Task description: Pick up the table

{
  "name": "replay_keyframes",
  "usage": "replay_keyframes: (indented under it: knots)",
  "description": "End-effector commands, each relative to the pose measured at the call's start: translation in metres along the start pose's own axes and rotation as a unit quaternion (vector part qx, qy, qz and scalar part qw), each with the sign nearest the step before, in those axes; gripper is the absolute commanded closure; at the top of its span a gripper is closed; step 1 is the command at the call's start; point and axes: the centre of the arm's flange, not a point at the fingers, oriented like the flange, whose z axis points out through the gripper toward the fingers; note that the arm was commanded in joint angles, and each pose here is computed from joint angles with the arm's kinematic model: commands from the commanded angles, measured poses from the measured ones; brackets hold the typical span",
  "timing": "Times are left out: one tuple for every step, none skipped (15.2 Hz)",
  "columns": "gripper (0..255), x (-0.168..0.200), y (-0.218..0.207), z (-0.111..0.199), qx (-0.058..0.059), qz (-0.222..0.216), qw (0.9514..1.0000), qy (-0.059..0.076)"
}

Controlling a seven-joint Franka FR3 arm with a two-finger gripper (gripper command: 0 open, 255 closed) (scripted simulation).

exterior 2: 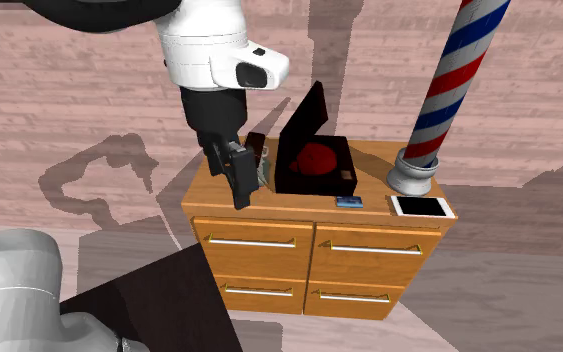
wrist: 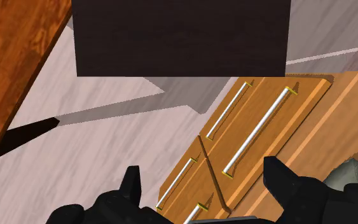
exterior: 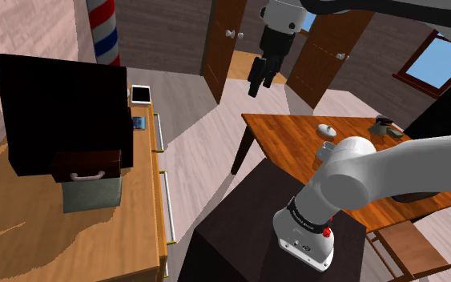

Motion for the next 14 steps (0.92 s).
replay_keyframes:
  knots:
    - [0,0.000,0.000,0.000,0.000,0.000,1.0000,0.000]
    - [0,0.010,-0.006,0.005,0.003,-0.013,0.9999,-0.001]
    - [0,0.020,-0.012,0.011,0.006,-0.026,0.9996,-0.002]
    - [0,0.030,-0.018,0.016,0.009,-0.040,0.9992,-0.003]
    - [0,0.040,-0.025,0.022,0.012,-0.053,0.9985,-0.003]
    - [0,0.050,-0.032,0.027,0.015,-0.066,0.9977,-0.004]
    - [0,0.059,-0.039,0.033,0.018,-0.079,0.9967,-0.005]
    - [0,0.068,-0.046,0.038,0.021,-0.092,0.9955,-0.006]
    - [0,0.077,-0.054,0.043,0.024,-0.105,0.9941,-0.007]
    - [0,0.086,-0.062,0.049,0.026,-0.118,0.9926,-0.008]
    - [0,0.095,-0.070,0.054,0.029,-0.131,0.9908,-0.009]
    - [0,0.103,-0.079,0.059,0.032,-0.145,0.9889,-0.009]
    - [0,0.111,-0.087,0.064,0.035,-0.158,0.9868,-0.010]
    - [0,0.119,-0.096,0.069,0.038,-0.171,0.9845,-0.011]
